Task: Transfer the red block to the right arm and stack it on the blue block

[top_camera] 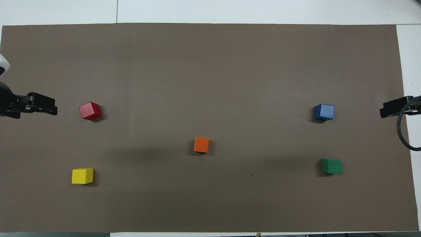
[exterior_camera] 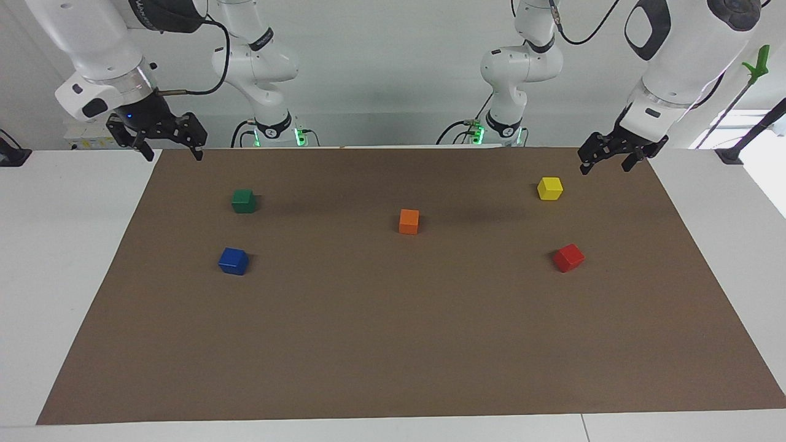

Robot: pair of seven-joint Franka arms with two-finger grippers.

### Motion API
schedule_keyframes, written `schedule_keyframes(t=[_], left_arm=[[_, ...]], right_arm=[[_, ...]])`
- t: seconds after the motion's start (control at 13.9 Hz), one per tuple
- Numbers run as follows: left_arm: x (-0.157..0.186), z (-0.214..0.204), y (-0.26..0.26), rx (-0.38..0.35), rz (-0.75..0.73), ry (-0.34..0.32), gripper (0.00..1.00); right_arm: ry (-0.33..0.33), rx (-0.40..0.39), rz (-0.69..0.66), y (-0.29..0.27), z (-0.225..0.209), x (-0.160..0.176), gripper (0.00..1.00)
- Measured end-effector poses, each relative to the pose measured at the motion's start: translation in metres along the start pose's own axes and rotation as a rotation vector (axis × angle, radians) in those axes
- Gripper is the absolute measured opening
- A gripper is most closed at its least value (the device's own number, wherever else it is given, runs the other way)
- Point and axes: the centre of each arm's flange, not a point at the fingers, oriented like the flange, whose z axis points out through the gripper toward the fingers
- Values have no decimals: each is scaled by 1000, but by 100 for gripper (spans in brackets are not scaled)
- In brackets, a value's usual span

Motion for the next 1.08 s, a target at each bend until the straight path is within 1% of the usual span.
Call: schedule_keyframes(t=[0.14, 0.22, 0.36, 0.58, 0.79, 0.94, 1.08], left_arm=[[7, 5, -6, -2, -12, 24, 100], [11, 14, -7, -2, -14, 34, 100], [22, 52, -8, 14, -10, 35, 100], [47, 128, -10, 13, -10, 59, 100], [64, 203, -14, 5, -28, 105, 100], [66, 233, -25, 6, -47, 123, 100], [63, 257, -29, 3, -87, 137, 100]], right_arm=[[-6, 18, -2, -2, 3, 0, 100], [-13, 49, -2, -5, 7, -2, 100], [-17, 146, 11, -8, 22, -8, 100], [-18, 305, 36, -6, 47, -20, 100], [-16, 519, 5, -4, 67, -26, 100], [12, 680, -22, 1, 80, -28, 100], [50, 858, -42, 3, 101, -31, 100]])
